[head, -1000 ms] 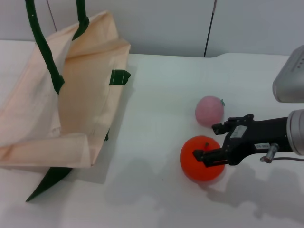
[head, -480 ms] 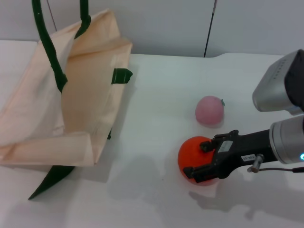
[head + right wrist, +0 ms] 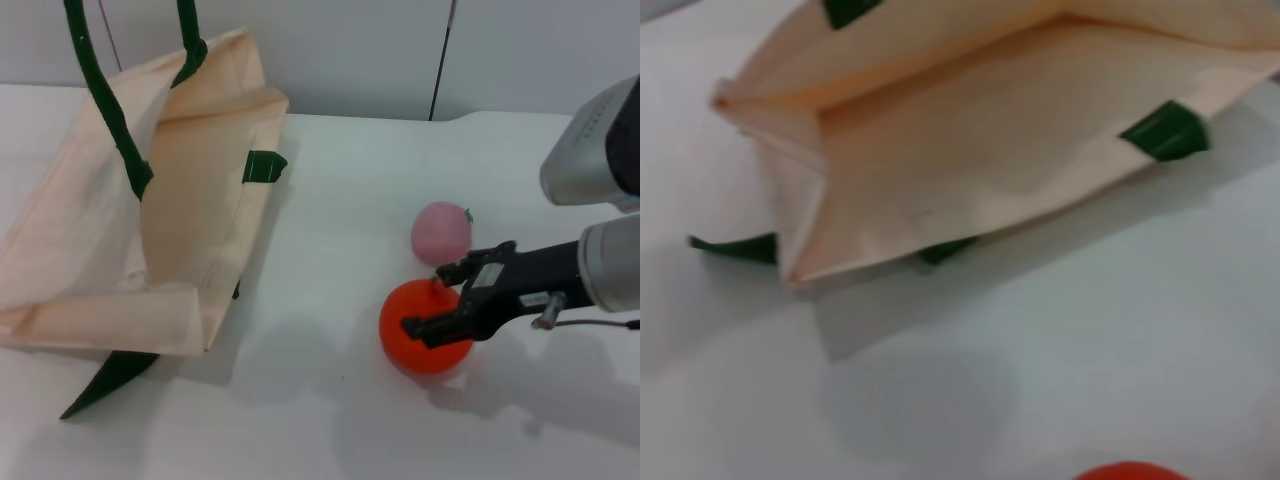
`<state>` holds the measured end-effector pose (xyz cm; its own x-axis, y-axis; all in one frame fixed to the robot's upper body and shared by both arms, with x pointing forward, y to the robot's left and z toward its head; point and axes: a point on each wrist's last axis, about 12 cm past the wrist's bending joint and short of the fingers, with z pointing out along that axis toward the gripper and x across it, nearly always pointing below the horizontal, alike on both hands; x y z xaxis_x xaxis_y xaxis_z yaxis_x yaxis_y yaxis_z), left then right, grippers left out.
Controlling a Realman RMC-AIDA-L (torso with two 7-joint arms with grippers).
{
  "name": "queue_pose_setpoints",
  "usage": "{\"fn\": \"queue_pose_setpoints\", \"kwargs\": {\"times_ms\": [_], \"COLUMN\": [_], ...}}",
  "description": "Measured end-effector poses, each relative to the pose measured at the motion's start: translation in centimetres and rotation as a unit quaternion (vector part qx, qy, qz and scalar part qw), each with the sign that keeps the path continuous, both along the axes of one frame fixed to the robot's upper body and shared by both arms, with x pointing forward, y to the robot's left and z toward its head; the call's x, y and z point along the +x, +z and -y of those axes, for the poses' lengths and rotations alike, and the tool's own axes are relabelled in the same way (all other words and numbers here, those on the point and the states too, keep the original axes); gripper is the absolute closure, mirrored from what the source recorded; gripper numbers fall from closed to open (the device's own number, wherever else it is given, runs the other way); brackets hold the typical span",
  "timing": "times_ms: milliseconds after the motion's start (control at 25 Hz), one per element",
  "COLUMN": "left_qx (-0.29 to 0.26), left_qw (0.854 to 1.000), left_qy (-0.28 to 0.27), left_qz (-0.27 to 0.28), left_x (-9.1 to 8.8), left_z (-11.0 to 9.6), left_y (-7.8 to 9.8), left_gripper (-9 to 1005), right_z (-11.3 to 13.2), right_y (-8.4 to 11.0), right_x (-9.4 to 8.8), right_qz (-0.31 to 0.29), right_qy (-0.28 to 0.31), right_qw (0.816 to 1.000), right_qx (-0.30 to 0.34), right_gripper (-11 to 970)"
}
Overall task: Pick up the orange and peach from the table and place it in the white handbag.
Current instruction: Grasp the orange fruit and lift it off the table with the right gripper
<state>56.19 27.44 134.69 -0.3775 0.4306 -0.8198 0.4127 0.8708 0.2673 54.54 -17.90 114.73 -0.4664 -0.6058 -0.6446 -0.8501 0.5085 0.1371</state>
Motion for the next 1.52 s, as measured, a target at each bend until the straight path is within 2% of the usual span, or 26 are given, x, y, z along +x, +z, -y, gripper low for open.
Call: {"fn": "queue_pose_setpoints", "kwargs": {"times_ms": [480,880,1320,1520], "left_qx": [0.002,0.004,0.004,0.004], "left_qw": [1.0,1.0,1.0,1.0], "left_qy": [-0.002,-0.007,-0.009,-0.009], "left_qz": [-0.001,0.0,0.002,0.003], "left_x": [0.0,0.1,0.1,0.1], "left_z": [0.2,0.5,0.6,0.6], "left_y": [0.1,0.2,0.3,0.3], "left_gripper": [887,887,887,887], "right_z": [0.6,-0.9,-0.7,-0.6], "right_y": [0.0,-0.5,-1.3,-2.4], "right_x": [0.3,0.1,1.0,1.4], "right_qz": [-0.006,-0.023,-0.02,-0.035], "right_qy": [-0.013,0.018,0.003,0.0], "right_qw": [0.999,1.0,1.0,0.999], "right_qx": [-0.045,0.001,-0.002,-0.011], "right_gripper": [80,80,79,78]}}
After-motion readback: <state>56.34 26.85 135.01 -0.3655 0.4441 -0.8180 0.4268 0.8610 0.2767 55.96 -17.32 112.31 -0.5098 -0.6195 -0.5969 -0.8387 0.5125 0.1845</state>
